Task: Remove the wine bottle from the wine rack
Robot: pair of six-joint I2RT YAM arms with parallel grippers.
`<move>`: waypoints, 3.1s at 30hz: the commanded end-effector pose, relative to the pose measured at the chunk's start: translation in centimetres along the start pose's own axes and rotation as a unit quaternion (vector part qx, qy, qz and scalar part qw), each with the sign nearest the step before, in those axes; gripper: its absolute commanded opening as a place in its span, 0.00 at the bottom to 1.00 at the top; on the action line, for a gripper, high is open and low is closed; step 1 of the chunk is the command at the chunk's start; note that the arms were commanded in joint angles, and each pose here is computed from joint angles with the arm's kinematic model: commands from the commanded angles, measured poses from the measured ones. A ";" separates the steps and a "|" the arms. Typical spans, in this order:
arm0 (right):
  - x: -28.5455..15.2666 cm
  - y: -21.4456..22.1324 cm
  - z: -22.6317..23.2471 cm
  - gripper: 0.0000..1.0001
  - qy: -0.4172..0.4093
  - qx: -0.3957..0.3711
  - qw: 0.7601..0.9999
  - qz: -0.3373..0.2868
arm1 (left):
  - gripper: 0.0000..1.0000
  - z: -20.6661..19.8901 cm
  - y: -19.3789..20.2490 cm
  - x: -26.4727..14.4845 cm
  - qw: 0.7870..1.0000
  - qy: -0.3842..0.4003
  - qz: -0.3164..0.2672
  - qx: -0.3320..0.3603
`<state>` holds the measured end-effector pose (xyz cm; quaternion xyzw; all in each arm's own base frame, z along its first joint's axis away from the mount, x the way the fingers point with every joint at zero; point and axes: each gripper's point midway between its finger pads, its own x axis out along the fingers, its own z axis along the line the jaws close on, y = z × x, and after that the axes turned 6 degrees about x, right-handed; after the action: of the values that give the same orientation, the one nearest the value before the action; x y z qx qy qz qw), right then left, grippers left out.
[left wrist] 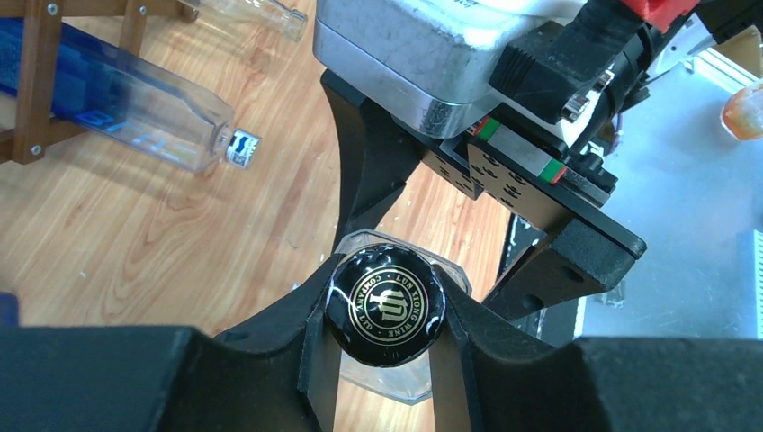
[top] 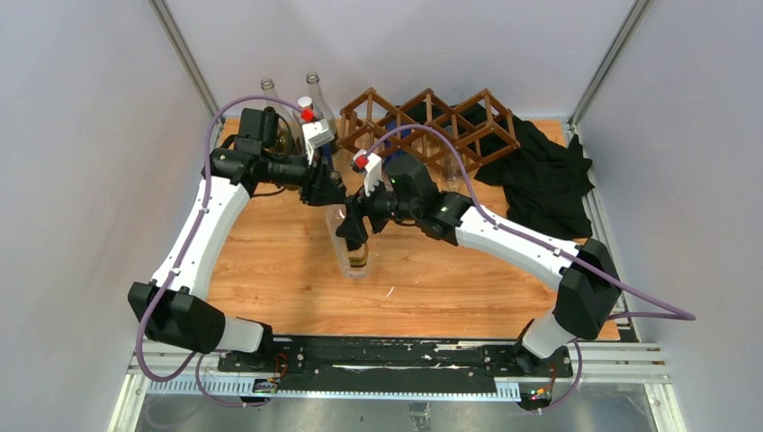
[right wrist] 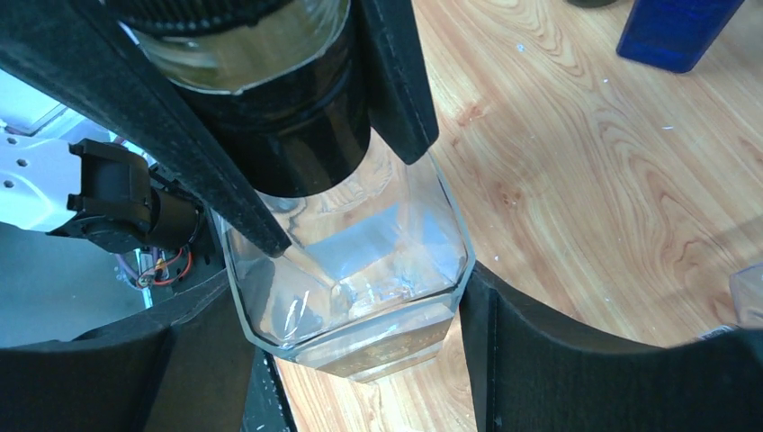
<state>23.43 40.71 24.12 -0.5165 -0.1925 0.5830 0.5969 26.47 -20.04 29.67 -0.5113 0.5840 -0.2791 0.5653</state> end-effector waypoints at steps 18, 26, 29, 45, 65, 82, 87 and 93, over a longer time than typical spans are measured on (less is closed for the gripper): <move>-2.4 -1.4 -2.3 0.96 0.047 0.027 0.998 -0.035 | 0.00 10.5 -1.8 -6.1 0.968 -0.217 -0.002 0.127; -5.2 -1.9 -6.6 0.96 0.109 0.094 0.988 -0.056 | 0.00 15.5 0.7 -9.3 0.958 -0.272 0.003 0.087; -6.2 -1.8 -8.3 0.96 0.137 0.122 0.981 -0.062 | 0.00 17.3 1.9 -9.8 0.957 -0.281 0.004 0.070; -9.1 1.7 -18.2 0.94 0.330 0.236 0.911 -0.067 | 0.20 22.1 3.8 -10.1 0.945 -0.321 0.001 0.065; -2.2 1.9 -27.8 0.92 0.372 0.316 0.864 -0.126 | 1.00 16.9 -0.6 -13.1 0.933 -0.358 -0.014 0.030; 1.6 3.9 -31.1 0.79 0.342 0.360 0.854 -0.154 | 1.00 15.1 -0.1 -15.3 0.903 -0.428 -0.011 0.024; 1.6 3.8 -30.4 0.58 0.322 0.360 0.861 -0.158 | 1.00 14.4 0.6 -14.5 0.917 -0.399 0.003 0.019; 1.3 4.0 -29.1 0.36 0.304 0.369 0.864 -0.157 | 1.00 13.8 1.8 -13.2 0.932 -0.361 0.012 0.011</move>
<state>46.90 30.13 8.57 -0.3826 0.1497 0.3168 0.8549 37.64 -3.30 30.62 -0.5689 0.3196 -0.0595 0.7554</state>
